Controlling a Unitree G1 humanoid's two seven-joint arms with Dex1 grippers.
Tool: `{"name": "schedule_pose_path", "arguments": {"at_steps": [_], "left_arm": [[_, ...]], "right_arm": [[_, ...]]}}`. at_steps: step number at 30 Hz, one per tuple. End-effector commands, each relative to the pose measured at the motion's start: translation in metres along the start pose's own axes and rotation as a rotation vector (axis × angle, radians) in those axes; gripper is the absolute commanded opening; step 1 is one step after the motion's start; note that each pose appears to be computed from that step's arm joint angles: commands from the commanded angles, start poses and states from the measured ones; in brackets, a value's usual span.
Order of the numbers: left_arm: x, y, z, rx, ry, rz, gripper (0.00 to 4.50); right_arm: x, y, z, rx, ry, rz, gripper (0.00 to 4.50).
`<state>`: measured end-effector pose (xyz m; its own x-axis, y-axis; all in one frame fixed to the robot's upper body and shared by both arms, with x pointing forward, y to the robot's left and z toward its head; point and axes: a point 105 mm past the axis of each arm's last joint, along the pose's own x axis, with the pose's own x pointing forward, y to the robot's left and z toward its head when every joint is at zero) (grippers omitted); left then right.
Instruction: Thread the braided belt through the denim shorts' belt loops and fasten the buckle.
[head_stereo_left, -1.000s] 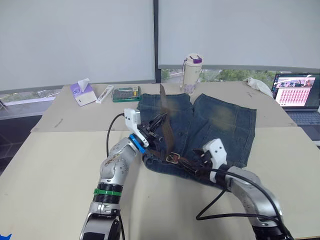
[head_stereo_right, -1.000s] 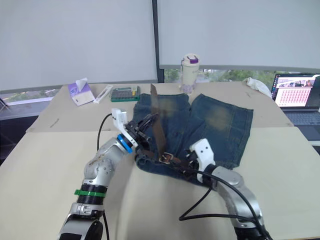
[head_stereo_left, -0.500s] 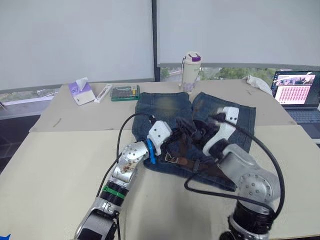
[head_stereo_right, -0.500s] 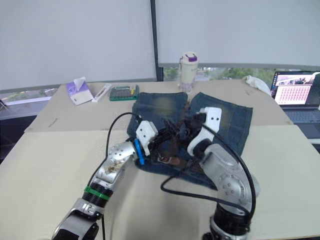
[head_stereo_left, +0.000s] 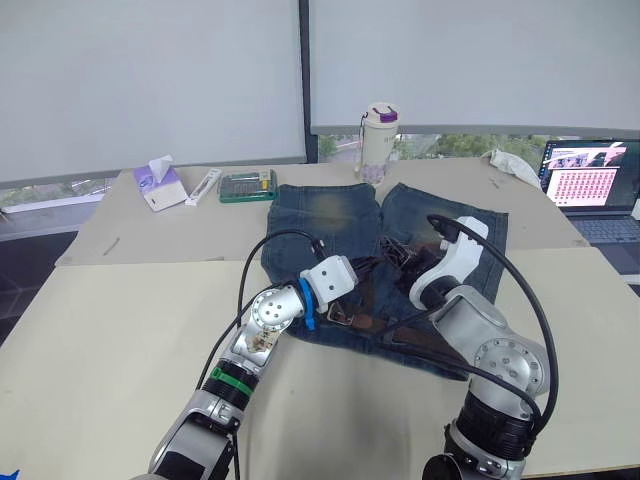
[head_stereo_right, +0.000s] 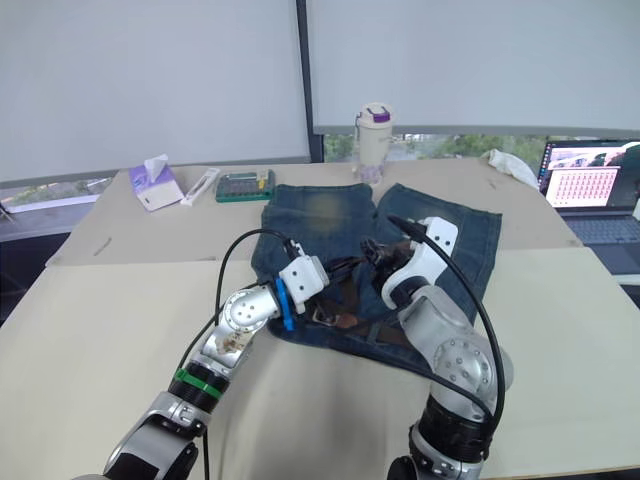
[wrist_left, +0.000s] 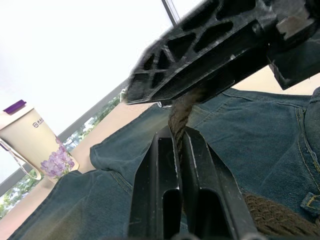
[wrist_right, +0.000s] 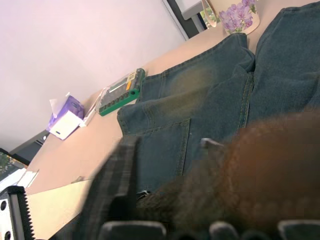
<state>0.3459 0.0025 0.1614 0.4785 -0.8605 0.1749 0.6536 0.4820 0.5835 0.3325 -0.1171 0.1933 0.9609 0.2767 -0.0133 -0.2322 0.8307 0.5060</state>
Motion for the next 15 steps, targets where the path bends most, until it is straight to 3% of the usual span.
{"name": "schedule_pose_path", "arguments": {"at_steps": [1, 3, 7, 11, 15], "left_arm": [[-0.003, 0.008, 0.009, -0.019, -0.043, 0.024, 1.05], [-0.005, 0.007, 0.007, -0.055, -0.047, 0.012, 1.71], [-0.012, 0.020, 0.003, -0.114, -0.047, 0.077, 3.03], [-0.027, 0.044, -0.004, -0.362, -0.081, 0.095, 4.34], [-0.036, 0.053, -0.024, -0.465, -0.021, 0.068, 4.34]], "right_arm": [[-0.005, 0.014, 0.016, 0.018, -0.079, 0.051, 0.56], [-0.007, 0.015, 0.017, 0.031, -0.084, 0.055, 0.00], [-0.013, 0.006, 0.020, 0.018, -0.091, 0.031, 0.00], [-0.028, -0.018, 0.022, -0.152, -0.031, -0.003, 0.00], [-0.037, -0.030, 0.017, -0.317, 0.072, 0.010, 0.00]]}}
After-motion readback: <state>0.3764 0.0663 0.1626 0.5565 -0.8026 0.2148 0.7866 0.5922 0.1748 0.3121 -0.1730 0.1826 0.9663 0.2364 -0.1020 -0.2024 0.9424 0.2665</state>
